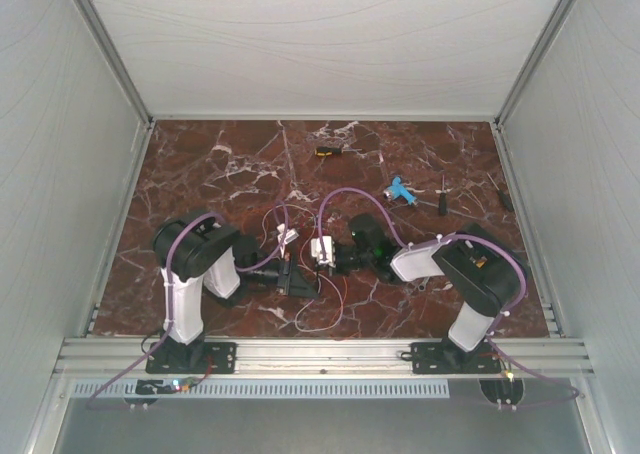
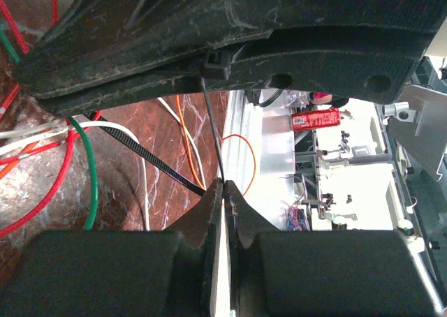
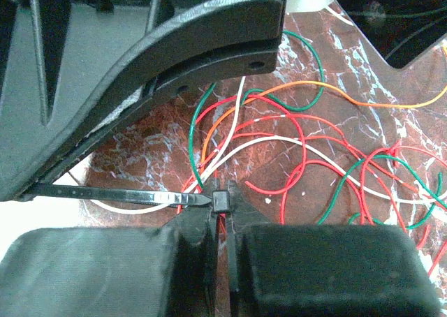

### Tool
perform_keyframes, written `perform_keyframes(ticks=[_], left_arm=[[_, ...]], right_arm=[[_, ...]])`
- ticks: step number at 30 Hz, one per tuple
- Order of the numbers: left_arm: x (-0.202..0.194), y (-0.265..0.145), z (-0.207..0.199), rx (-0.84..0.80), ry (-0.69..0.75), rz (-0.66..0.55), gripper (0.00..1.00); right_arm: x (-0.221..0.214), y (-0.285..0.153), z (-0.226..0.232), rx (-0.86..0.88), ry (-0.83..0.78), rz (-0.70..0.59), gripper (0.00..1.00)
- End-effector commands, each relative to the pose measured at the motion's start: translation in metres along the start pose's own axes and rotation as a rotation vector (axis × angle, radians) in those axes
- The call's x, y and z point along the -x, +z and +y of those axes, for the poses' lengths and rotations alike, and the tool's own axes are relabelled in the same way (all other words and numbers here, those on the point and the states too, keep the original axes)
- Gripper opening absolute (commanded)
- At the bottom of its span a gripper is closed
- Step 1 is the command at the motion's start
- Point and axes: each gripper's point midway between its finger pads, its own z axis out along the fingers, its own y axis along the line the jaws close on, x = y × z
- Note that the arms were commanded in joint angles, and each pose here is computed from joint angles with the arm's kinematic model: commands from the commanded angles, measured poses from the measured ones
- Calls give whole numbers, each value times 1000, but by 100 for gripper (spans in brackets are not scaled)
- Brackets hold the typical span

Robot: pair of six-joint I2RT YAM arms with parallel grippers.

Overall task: Zip-tie the wires
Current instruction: Tie the cable at the center of the board.

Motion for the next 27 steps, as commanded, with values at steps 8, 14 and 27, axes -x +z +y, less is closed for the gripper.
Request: perform_keyframes(ticks=[8, 14, 27], left_arm=[[-6, -2, -40, -162, 234, 38, 0], [-3, 0, -40, -168, 240, 42, 0], [12, -2, -36, -164, 253, 13, 0]], right_arm=[[-3, -4, -35, -105, -28, 21, 0], [-1, -3, -25, -63, -29, 25, 0], [0, -1, -9, -31, -39, 35, 0]])
